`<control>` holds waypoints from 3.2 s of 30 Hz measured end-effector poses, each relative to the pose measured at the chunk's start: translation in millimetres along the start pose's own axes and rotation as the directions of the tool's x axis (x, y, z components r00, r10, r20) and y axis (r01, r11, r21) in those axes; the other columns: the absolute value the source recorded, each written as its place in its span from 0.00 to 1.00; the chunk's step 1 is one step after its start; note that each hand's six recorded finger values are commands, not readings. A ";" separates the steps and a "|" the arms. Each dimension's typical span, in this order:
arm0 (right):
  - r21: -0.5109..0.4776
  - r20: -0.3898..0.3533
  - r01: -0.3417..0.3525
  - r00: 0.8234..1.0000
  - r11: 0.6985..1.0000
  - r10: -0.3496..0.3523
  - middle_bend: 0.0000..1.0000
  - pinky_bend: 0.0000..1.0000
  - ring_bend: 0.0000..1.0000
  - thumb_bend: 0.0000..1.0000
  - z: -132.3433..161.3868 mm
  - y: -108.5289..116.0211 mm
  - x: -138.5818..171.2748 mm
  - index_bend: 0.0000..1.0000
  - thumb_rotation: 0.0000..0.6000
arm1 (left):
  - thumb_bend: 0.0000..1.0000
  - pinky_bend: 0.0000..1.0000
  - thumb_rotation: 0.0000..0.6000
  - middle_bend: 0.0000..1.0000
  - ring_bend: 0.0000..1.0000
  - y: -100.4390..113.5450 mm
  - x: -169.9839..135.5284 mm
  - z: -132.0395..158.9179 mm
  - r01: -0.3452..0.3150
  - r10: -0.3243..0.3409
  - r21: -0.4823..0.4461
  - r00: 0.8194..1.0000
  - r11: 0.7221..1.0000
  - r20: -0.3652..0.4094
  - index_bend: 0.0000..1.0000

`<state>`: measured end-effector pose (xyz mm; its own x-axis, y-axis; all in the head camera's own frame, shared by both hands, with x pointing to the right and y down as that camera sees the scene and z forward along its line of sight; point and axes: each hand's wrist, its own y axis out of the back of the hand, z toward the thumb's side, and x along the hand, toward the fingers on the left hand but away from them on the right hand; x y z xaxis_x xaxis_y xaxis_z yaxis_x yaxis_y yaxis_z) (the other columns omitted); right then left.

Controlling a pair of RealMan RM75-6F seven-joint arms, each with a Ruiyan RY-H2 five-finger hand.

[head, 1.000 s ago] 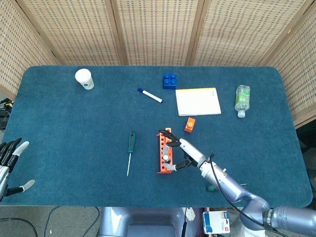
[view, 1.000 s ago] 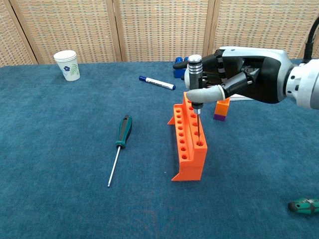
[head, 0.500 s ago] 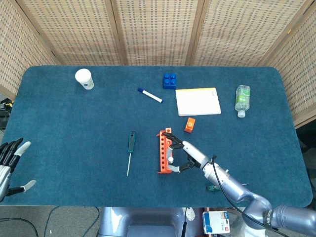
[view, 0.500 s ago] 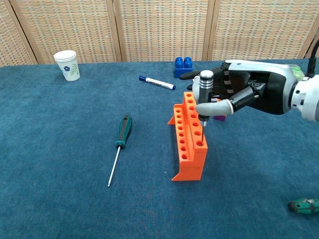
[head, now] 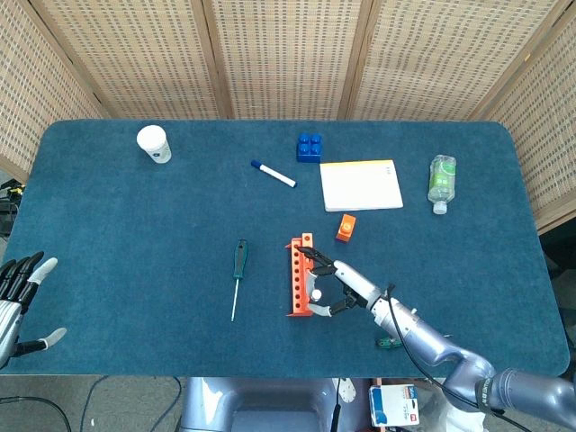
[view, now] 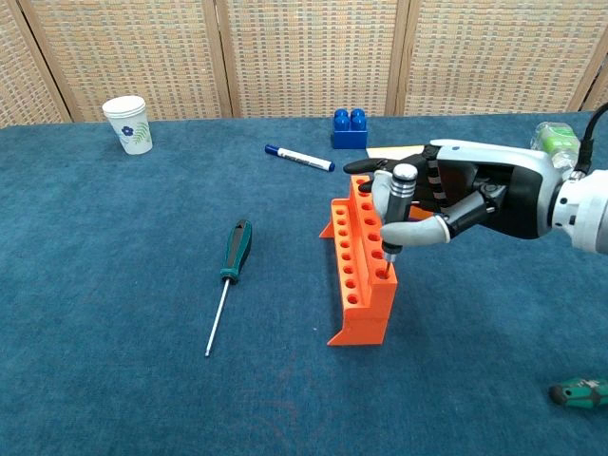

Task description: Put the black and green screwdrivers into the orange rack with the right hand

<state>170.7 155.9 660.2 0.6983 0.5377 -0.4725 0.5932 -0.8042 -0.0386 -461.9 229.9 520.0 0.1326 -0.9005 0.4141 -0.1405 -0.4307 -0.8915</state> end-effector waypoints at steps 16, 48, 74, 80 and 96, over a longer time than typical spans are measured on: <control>0.022 0.026 -0.014 1.000 1.000 0.013 0.00 0.00 0.00 0.48 -10.5 -1.4 -3.5 0.64 1.00 | 0.00 0.00 1.00 0.00 0.00 -0.2 0.7 -0.8 0.004 -0.004 -0.002 1.000 1.000 -0.002 0.00; 0.114 -0.048 0.008 0.999 0.993 -0.002 0.00 0.00 0.00 0.47 -2.0 2.2 2.4 0.29 1.00 | 0.00 0.00 1.00 0.00 0.00 -1.0 0.9 0.3 0.007 -0.007 0.001 1.000 1.000 0.002 0.00; 0.252 -0.110 0.063 0.993 0.966 -0.036 0.00 0.00 0.00 0.24 34.4 14.4 20.1 0.06 1.00 | 0.00 0.00 1.00 0.00 0.00 1.9 -2.7 2.4 0.002 -0.001 -0.010 1.000 1.000 0.021 0.00; 0.343 -0.129 0.107 0.989 0.933 -0.066 0.00 0.00 0.00 0.06 49.6 23.4 34.6 0.06 1.00 | 0.00 0.00 1.00 0.00 0.00 2.7 -4.9 3.5 0.002 -0.001 -0.016 1.000 1.000 0.031 0.00; 0.460 -0.136 0.226 0.974 0.859 -0.183 0.00 0.00 0.00 0.00 72.8 47.2 46.9 0.06 1.00 | 0.00 0.00 1.00 0.00 0.00 3.9 -7.1 4.5 0.001 0.000 -0.021 0.999 1.000 0.044 0.00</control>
<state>202.3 124.7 572.2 0.6259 0.7052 -0.3331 0.4830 -0.6858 -0.5444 -458.9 234.9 512.8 0.1754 -0.8971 0.4056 -0.1613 -0.4326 -0.8870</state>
